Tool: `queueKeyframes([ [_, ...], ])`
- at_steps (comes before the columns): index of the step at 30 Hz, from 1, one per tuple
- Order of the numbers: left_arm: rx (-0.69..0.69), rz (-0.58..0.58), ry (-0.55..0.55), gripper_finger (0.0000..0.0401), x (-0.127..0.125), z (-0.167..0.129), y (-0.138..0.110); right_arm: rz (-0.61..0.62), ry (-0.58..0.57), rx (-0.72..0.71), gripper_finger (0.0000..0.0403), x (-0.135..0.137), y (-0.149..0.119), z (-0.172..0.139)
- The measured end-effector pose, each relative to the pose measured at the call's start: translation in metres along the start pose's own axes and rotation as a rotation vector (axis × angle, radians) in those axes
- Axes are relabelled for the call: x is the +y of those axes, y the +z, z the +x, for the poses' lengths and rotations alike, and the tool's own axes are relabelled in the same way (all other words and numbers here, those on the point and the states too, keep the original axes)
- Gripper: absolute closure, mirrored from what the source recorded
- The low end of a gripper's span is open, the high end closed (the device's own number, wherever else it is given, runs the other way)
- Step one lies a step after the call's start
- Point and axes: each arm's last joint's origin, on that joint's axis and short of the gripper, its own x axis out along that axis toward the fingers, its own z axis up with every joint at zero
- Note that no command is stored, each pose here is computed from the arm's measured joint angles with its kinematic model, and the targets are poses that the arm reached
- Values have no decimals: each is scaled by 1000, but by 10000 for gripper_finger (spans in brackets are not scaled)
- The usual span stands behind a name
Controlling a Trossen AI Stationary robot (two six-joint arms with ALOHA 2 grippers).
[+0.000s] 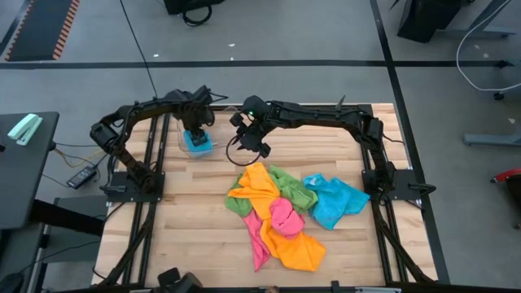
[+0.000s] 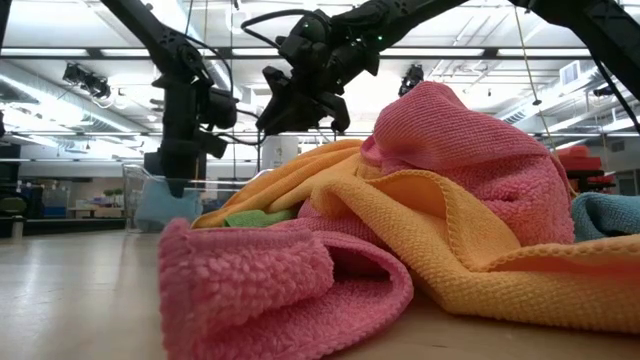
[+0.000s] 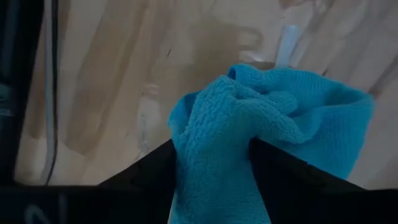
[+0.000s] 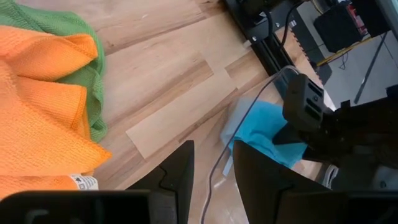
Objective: Fold microfiber towels
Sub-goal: Put the left blue microfiber towel into the transparent bin, then fold the top orange microfiber towel
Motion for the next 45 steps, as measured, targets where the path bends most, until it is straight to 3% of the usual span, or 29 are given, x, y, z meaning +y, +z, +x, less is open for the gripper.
queueKeyframes([
  [9,36,64,217,200,-5,-4,6,4,-3,7,284,-1,-2,-1],
  [17,22,120,236,215,-10,-11,6,16,-21,52,284,-4,-10,-5],
  [21,-119,89,270,231,-13,-37,4,27,-59,100,284,-9,-9,-23],
  [26,-382,40,254,255,-19,-71,-3,180,-145,106,289,-21,-9,-57],
  [32,-580,-3,243,285,-43,-86,-5,405,-177,157,312,-21,-10,-92],
  [39,-710,57,166,311,-83,-72,-4,598,-243,148,328,-22,-4,-140],
  [45,-744,94,130,326,-102,-68,-3,709,-296,105,329,-20,8,-167],
])
